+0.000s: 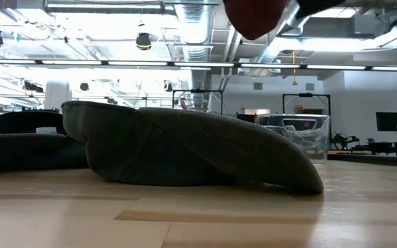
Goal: Pick & Place hat
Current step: Put the right red cap into the right transparent bin
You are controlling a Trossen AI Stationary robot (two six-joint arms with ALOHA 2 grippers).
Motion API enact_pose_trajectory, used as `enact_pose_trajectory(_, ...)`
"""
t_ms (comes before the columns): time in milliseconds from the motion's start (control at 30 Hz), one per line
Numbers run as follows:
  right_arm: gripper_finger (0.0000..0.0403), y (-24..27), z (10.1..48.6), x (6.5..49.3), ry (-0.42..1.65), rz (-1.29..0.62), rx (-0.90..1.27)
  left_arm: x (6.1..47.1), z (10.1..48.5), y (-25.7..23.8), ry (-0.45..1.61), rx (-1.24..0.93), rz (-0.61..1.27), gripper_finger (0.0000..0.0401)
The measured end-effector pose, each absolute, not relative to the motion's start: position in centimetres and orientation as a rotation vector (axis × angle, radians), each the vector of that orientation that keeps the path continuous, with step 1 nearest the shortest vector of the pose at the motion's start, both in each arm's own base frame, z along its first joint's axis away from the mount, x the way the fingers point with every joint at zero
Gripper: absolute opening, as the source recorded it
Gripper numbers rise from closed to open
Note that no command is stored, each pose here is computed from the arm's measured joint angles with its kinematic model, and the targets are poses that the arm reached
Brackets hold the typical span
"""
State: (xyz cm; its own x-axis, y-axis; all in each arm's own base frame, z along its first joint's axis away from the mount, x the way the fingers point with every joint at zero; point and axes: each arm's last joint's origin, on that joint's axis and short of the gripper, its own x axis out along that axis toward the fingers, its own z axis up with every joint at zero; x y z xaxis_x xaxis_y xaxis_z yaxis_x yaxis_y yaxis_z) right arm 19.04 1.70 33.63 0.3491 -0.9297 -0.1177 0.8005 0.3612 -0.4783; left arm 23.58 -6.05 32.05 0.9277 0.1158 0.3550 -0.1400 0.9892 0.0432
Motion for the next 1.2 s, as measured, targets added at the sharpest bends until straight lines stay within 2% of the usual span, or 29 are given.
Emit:
enact_pose_trajectory(200, 0.0124, -0.6, 32.6, 20.7, 0.449, -1.232, -0.302, 24.4, 31.3, -5.7, -0.335, 0.053, 0.146, 0.0012)
enact_pose_trajectory(300, 0.0124, -1.4, 32.4, 22.3, 0.408, -1.244, -0.224, 25.0, 30.8, -5.4, -0.326, 0.037, 0.126, 0.0012)
enact_pose_trajectory(533, 0.0124, -0.4, 33.3, 26.4, 0.321, -0.957, -0.204, 26.1, 29.9, -4.7, -0.309, 0.016, 0.089, 0.0012)
enact_pose_trajectory(867, 0.0124, 4.5, 36.7, 25.2, 0.22, -0.645, -0.195, 26.5, 29.4, -3.9, -0.263, 0.043, 0.081, 0.0012)
enact_pose_trajectory(1200, 0.0124, 3.8, 37.0, 24.9, 0.252, -0.671, -0.28, 26.6, 29.6, -2.6, -0.283, -0.041, -0.047, 0.0012)
